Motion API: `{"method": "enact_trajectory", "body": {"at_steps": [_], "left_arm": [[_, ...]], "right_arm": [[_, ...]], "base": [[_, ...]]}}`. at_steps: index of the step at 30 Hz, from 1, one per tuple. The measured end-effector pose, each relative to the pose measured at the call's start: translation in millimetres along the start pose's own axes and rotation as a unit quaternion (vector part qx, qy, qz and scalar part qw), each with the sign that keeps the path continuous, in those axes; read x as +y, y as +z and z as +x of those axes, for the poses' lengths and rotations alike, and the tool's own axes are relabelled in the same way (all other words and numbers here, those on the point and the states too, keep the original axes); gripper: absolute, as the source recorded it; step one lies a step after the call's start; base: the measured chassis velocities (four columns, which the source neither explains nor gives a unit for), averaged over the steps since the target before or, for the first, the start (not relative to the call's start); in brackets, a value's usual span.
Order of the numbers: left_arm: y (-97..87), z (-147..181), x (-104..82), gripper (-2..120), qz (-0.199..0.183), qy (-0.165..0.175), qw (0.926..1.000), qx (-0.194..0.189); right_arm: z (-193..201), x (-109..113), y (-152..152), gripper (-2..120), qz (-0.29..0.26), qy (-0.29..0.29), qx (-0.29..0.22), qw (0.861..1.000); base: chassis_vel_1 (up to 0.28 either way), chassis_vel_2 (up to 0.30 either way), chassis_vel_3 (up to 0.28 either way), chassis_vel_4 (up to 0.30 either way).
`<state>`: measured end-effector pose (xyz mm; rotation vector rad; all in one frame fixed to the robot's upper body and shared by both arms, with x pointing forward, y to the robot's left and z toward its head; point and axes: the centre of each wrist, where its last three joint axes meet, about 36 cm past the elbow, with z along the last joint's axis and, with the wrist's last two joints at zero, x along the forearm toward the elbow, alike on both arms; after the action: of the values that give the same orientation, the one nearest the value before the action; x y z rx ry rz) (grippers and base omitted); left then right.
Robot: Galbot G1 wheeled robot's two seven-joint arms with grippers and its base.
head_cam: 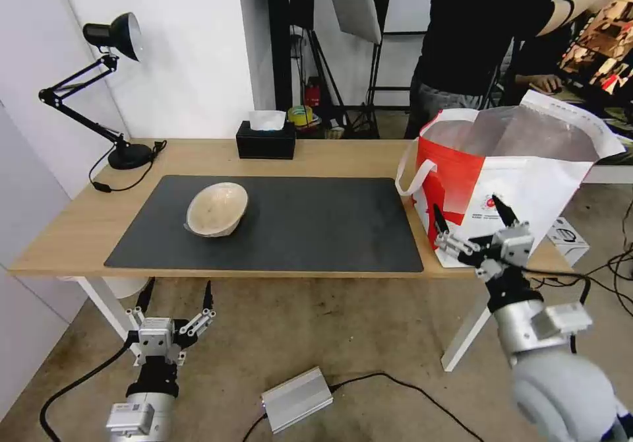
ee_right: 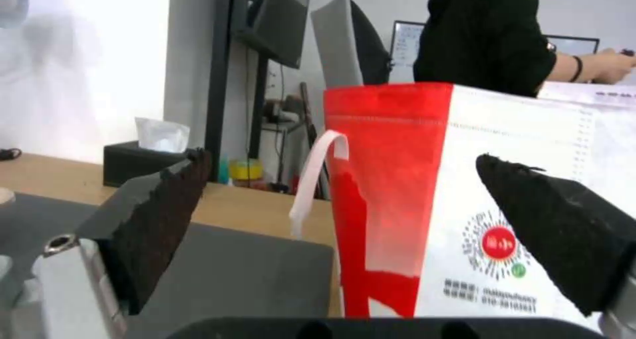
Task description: Pick up the trash from the table and place it into the takeout bag.
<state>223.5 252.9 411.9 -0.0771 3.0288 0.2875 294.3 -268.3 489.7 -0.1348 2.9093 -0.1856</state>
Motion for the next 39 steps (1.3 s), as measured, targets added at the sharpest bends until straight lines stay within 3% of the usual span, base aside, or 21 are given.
{"method": "enact_trajectory", "body": {"at_steps": [15, 39], "left_arm": [[1.7, -1, -0.4, 100, 0.001, 0.0, 1.0, 0.0], [4.0, -1, -1.4, 100, 0.004, 0.0, 1.0, 0.001]], "right_arm": [[17, 14, 21, 100, 0.019, 0.005, 0.0, 1.0], [38, 37, 28, 100, 0.019, 0.034, 0.061, 0.997]], "base": [[0.0, 0.0, 0.0, 0.0], [0.0, 0.0, 0.0, 0.0]]}}
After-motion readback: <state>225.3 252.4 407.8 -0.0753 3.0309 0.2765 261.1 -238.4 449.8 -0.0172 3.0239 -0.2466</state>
